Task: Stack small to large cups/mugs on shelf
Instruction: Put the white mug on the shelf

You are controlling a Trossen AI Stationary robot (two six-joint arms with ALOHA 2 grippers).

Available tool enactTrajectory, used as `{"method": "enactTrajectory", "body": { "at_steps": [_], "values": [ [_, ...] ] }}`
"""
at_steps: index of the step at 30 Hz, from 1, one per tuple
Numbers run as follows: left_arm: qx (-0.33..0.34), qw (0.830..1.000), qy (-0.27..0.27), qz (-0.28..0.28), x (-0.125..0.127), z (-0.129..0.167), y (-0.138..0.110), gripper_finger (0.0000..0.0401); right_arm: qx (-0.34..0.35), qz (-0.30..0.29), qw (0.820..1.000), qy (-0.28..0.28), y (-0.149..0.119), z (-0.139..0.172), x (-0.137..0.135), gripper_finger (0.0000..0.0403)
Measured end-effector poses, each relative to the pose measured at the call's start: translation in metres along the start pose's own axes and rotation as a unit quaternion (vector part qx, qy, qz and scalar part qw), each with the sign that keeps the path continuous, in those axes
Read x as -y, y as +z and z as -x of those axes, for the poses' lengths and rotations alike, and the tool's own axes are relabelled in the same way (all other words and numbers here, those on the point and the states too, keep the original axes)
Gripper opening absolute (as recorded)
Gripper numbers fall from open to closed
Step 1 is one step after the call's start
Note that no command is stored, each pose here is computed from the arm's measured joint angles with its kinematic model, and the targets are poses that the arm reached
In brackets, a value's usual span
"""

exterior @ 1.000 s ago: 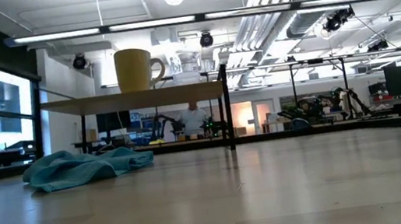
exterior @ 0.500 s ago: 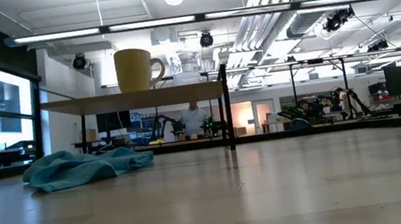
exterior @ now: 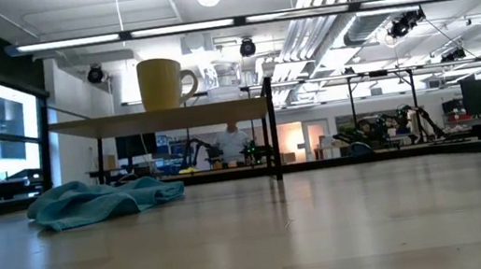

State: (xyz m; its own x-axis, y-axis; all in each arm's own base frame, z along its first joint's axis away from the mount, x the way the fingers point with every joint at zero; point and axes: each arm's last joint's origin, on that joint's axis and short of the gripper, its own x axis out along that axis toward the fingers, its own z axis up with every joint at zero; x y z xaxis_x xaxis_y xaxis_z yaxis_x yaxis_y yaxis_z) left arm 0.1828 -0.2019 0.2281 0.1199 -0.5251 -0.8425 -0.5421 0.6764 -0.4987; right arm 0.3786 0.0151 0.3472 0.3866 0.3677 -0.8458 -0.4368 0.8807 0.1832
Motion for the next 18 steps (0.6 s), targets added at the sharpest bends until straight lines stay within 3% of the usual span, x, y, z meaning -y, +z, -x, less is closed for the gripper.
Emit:
{"method": "enactTrajectory", "body": {
  "at_steps": [7,10,13,18],
  "values": [
    [-0.003,0.998,0.059,0.016,-0.012,0.001,-0.001,0.0112,-0.003,0.004,1.000,0.000,-0.003,0.003,0.007,0.0181],
    [-0.005,0.998,0.066,-0.008,-0.013,0.001,-0.001,0.0136,-0.003,0.004,1.000,-0.002,-0.005,0.004,0.010,0.0181],
    [0.002,0.998,0.066,-0.014,-0.013,0.001,-0.001,0.0142,-0.002,0.011,1.000,-0.004,-0.005,0.005,0.012,0.0181],
    [0.024,0.998,0.046,0.027,-0.009,0.001,0.001,0.0131,0.002,0.019,1.000,-0.005,-0.006,0.006,0.015,0.0181]
  ]
}}
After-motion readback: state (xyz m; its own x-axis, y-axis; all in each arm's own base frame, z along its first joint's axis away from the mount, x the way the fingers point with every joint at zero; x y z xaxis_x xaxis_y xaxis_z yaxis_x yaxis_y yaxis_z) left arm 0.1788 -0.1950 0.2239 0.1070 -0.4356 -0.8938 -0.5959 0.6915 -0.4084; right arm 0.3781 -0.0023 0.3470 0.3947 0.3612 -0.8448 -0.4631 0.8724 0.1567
